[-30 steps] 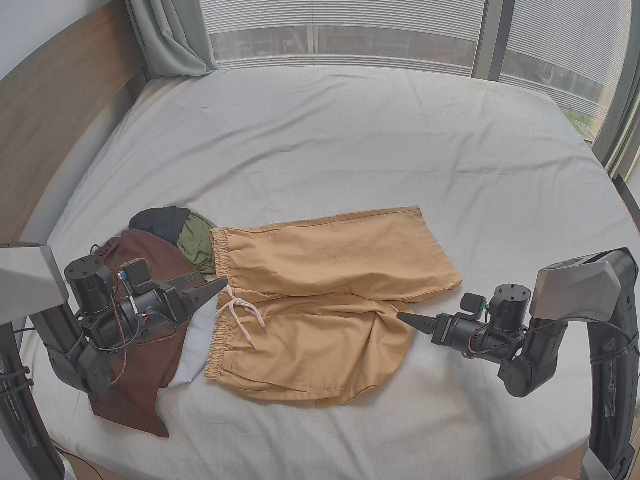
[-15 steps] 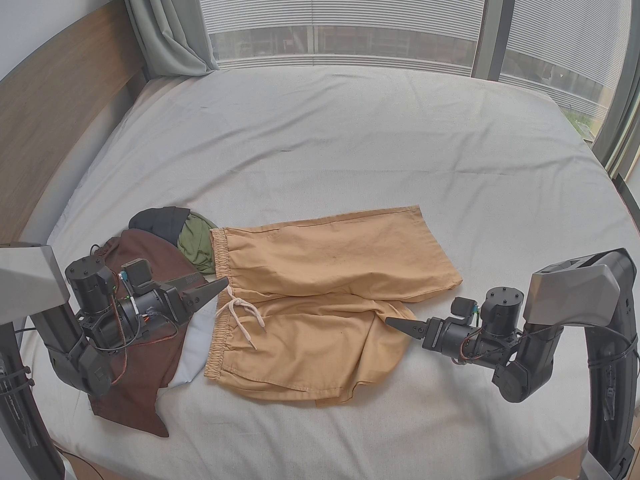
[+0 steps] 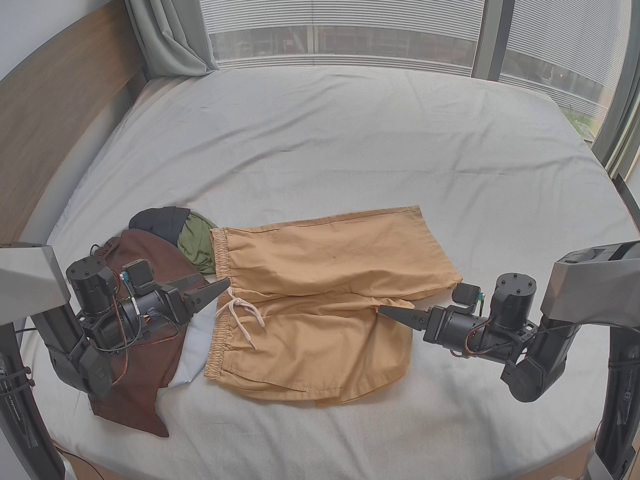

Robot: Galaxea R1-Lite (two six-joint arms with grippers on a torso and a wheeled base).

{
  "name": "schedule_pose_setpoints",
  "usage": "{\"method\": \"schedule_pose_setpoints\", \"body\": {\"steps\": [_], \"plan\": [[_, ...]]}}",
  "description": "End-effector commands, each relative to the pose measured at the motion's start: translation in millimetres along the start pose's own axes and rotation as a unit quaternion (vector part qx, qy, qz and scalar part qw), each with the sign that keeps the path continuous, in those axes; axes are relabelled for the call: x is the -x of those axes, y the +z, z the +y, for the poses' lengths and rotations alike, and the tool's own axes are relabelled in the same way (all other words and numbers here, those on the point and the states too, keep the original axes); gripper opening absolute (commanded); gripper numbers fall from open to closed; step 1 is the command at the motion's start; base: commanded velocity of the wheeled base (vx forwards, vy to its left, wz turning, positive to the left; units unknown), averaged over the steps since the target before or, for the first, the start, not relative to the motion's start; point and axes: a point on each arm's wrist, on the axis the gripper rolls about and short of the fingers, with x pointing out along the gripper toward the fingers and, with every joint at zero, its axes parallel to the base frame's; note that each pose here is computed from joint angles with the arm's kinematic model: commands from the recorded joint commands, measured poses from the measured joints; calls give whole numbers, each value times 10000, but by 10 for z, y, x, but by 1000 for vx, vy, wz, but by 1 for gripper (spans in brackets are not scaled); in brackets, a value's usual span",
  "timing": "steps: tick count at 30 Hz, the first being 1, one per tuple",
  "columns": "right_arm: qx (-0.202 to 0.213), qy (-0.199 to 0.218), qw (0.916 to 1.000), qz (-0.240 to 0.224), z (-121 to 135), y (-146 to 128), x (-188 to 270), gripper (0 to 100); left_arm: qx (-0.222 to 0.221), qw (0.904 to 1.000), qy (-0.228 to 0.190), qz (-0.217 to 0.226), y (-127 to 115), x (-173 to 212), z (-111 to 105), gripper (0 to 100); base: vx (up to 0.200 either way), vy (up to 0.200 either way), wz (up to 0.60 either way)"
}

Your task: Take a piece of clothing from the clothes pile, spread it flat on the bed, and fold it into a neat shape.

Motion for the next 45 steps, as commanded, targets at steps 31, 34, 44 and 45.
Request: {"method": "schedule_pose_setpoints", "body": {"steps": [31, 34, 44, 45], "plan": [[332, -740, 9958, 427, -302, -219, 331, 100, 11, 10000, 6, 36, -28, -17, 17, 100, 0, 0, 0], [245, -821, 9948, 552, -325, -287, 366, 100, 12, 10000, 13, 33, -26, -14, 21, 100, 0, 0, 0], [80, -879, 9893, 1166, -363, -625, 326, 100, 21, 10000, 17, 45, -36, -20, 29, 100, 0, 0, 0], [51, -897, 9887, 1203, -380, -650, 322, 100, 21, 10000, 17, 45, -36, -20, 29, 100, 0, 0, 0]]}}
